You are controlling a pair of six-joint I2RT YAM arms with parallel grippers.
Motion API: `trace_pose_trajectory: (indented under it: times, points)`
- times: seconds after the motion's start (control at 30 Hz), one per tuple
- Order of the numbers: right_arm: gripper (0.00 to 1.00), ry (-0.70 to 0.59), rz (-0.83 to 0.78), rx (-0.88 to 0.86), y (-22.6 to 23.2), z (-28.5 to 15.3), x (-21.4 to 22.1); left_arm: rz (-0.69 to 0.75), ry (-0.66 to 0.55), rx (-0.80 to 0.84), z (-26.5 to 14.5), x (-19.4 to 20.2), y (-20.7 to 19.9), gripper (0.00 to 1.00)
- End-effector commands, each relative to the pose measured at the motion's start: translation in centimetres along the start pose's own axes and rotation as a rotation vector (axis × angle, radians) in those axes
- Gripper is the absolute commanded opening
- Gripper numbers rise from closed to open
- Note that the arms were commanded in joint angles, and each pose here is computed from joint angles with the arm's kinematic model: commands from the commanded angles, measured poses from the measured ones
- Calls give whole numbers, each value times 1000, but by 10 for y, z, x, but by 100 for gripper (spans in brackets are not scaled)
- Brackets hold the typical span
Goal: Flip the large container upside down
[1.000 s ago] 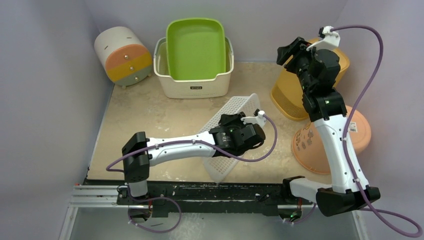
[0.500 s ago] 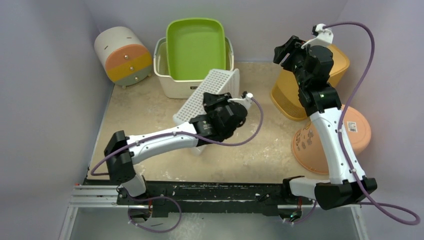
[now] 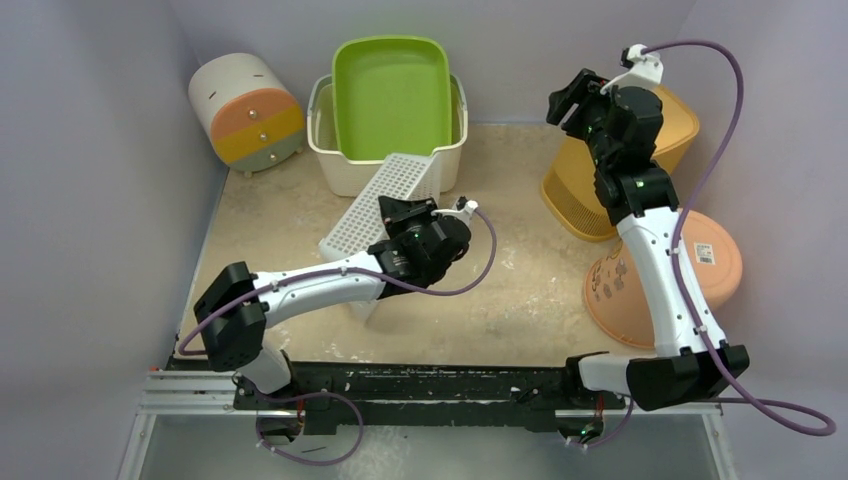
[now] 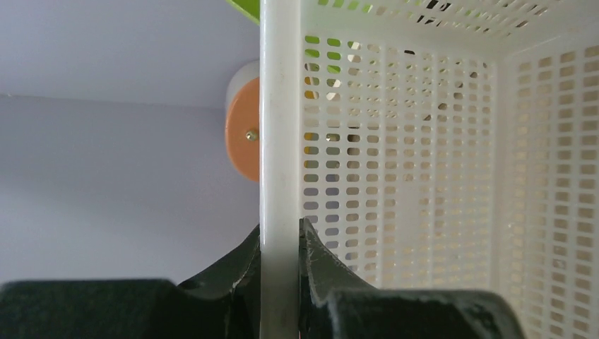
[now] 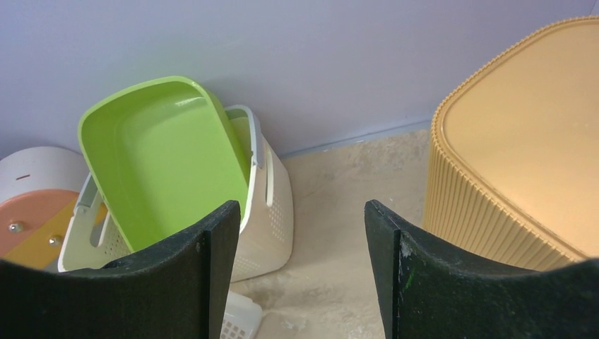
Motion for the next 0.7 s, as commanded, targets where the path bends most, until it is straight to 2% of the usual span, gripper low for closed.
trace_pose_trajectory:
  times: [0.0,0.2,0.33,0.67]
  points:
    - [68,-69,-3,-48,9,-7,-23,-70,-46,10,-3,-19,0,0]
    - [68,-62,0,-44,6,-5,-20,-61,-127,39,-21,-58,-26,0]
    - [68,-60,-2,-36,4,-4,-19,-49,-154,71,-29,-78,-57,0]
    - [68,-55,-4,-10,-4,-5,-16,-197,-208,126,-37,-109,-91,0]
Point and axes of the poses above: each gripper's point midway between its finger pads, its own z axis out along the fingers, its own y axis along the line the jaws close on, x = y × z, the point moved 2 cm from there along -z, back along the fingers, and after that the axes turned 15 degrees about z, right-handed, at the moved point
